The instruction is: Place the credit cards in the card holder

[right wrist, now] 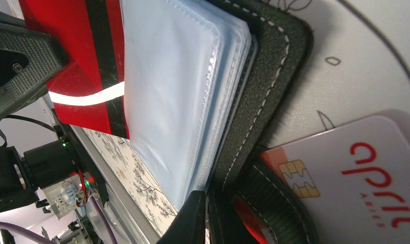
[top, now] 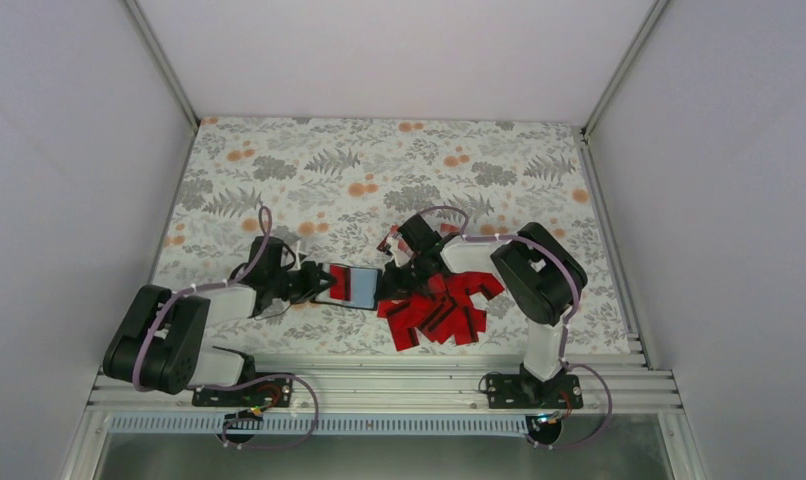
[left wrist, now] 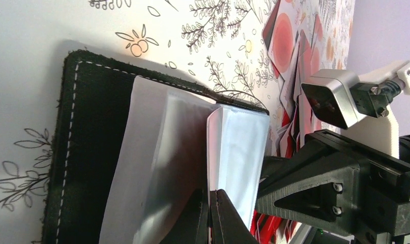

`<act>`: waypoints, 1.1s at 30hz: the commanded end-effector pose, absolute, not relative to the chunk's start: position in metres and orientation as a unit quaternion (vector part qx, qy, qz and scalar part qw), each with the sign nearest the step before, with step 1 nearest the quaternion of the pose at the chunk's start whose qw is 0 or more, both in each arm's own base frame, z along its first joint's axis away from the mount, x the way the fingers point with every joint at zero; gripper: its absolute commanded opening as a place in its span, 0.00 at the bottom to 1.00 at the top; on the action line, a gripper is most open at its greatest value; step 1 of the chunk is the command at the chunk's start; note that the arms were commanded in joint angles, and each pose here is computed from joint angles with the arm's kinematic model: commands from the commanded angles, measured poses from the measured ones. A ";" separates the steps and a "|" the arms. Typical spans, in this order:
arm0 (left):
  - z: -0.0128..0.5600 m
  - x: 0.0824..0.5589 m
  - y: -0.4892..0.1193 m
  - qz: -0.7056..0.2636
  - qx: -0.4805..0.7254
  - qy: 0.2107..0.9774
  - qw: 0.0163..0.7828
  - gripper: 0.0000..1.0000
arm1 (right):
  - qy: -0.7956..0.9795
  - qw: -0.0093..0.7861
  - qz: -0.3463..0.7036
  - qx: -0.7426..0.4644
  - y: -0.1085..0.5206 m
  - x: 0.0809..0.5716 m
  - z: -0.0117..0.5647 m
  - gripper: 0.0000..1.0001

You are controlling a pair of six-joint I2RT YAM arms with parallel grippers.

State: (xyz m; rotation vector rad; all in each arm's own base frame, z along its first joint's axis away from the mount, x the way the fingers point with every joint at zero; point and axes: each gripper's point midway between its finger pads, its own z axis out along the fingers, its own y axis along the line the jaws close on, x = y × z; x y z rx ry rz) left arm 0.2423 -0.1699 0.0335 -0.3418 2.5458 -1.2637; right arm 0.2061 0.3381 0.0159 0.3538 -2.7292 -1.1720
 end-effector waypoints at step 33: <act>0.014 0.229 -0.189 -0.412 -0.046 0.907 0.074 0.02 | -0.925 0.093 -0.344 0.128 0.335 0.208 -0.025 0.04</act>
